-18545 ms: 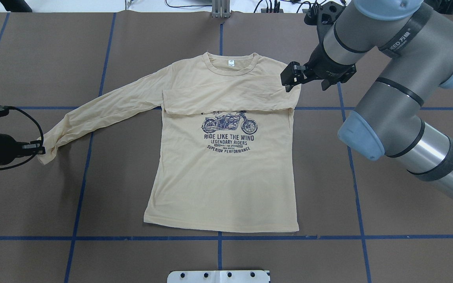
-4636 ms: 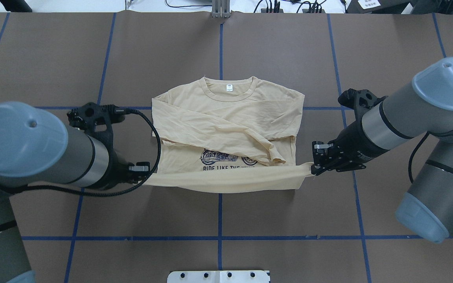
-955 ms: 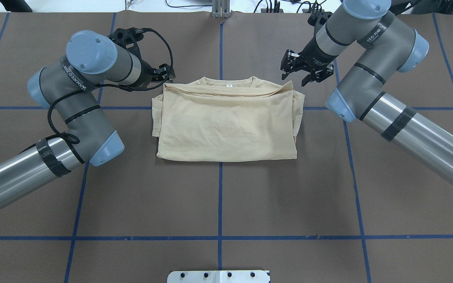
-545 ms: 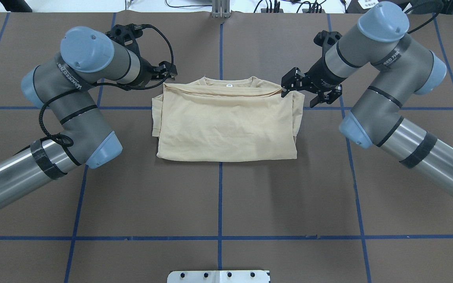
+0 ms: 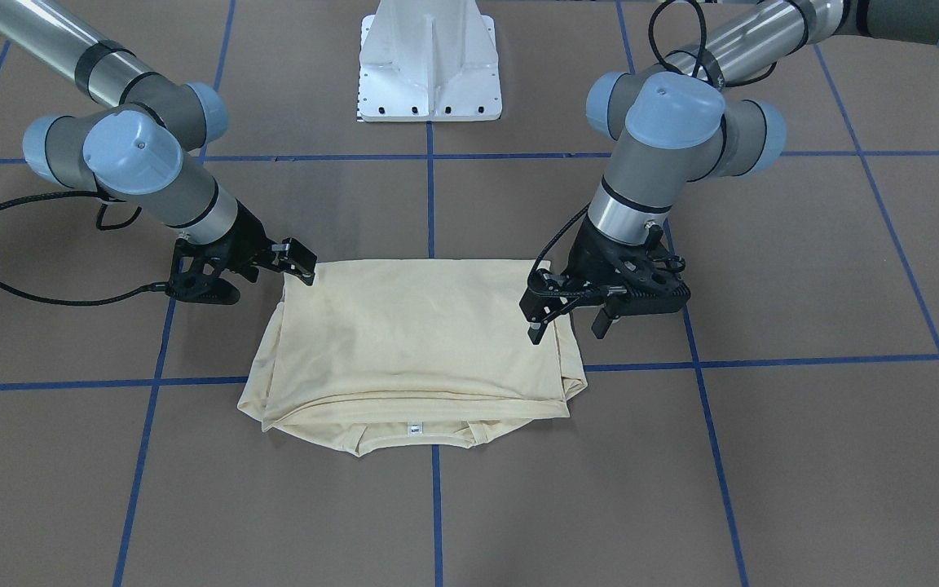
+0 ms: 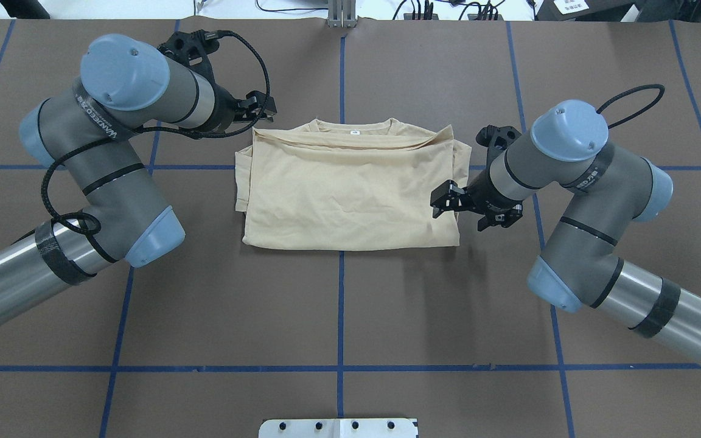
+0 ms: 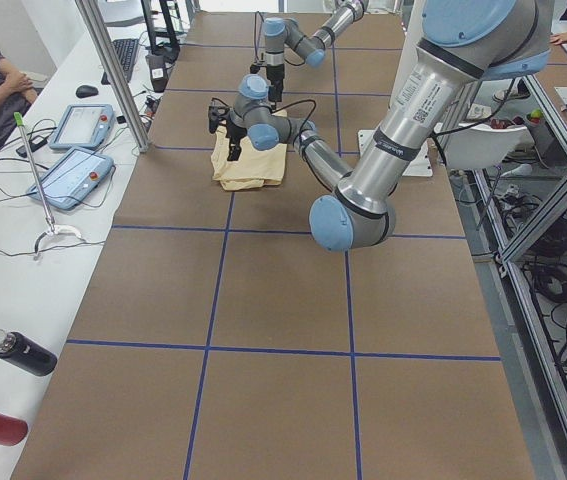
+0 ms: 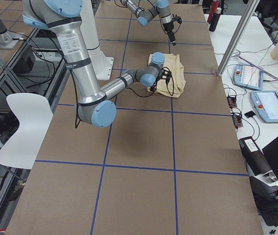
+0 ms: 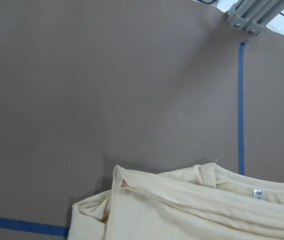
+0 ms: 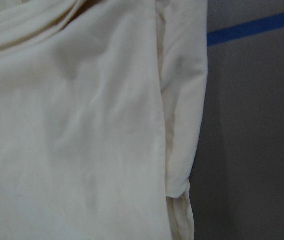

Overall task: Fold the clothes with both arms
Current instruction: 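Move the right gripper down to the folded shirt's side edge and grasp it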

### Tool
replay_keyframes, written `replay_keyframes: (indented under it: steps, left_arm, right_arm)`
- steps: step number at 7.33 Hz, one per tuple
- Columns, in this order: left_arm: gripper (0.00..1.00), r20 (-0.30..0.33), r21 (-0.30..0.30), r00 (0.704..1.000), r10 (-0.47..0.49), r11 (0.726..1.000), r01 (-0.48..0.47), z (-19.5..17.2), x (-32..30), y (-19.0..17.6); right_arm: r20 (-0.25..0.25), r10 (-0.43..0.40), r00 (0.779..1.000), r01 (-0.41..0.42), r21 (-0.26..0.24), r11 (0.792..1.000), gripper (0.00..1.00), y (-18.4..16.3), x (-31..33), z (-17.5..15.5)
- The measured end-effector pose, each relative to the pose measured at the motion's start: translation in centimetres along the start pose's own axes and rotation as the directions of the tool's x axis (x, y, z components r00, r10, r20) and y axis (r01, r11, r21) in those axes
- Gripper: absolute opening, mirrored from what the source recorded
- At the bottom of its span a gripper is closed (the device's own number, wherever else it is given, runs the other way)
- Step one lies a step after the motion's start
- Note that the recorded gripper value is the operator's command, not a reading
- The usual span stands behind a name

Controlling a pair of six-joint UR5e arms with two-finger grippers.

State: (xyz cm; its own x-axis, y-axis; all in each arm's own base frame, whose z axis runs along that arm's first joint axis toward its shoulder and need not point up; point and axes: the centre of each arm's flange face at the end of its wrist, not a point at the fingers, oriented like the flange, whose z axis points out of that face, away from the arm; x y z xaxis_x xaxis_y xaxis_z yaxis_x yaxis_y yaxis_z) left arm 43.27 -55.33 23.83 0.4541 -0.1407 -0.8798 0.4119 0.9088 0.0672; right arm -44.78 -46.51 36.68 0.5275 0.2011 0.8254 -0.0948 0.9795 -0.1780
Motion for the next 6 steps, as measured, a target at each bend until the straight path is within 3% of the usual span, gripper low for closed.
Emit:
replay_keyframes:
  steps: [1, 2, 3, 4, 5, 6]
  left_arm:
    - [0.99, -0.003, 0.0, 1.0, 0.0, 1.0, 0.0, -0.2, 0.1, 0.1]
    - [0.99, -0.003, 0.0, 1.0, 0.0, 1.0, 0.0, -0.3, 0.0, 0.1]
    - [0.99, 0.0, 0.0, 1.0, -0.001, 1.0, 0.001, -0.3, 0.0, 0.1]
    - [0.99, 0.004, -0.001, 1.0, -0.002, 1.0, 0.002, -0.2, -0.1, 0.1]
    - [0.99, 0.006, -0.002, 1.0, -0.003, 1.0, 0.003, -0.2, -0.2, 0.2]
    - [0.99, 0.009, -0.003, 1.0, -0.003, 1.0, 0.003, -0.1, -0.3, 0.3]
  right_arm:
    - [-0.012, -0.005, 1.0, 0.005, -0.011, 1.0, 0.91, 0.9, 0.3, 0.9]
    - [-0.018, -0.012, 1.0, 0.011, -0.022, 1.0, 0.76, 1.6, 0.3, 1.6]
    - [-0.019, -0.018, 1.0, 0.017, -0.03, 0.999, 0.44, 2.2, 0.1, 1.9]
    - [-0.017, -0.023, 1.0, 0.022, -0.035, 0.999, 0.19, 2.5, -0.1, 2.1]
    - [-0.016, -0.024, 1.0, 0.024, -0.036, 0.999, 0.0, 2.5, -0.3, 2.1]
    - [-0.015, -0.024, 1.0, 0.023, -0.035, 0.999, 0.0, 2.4, -0.3, 2.0]
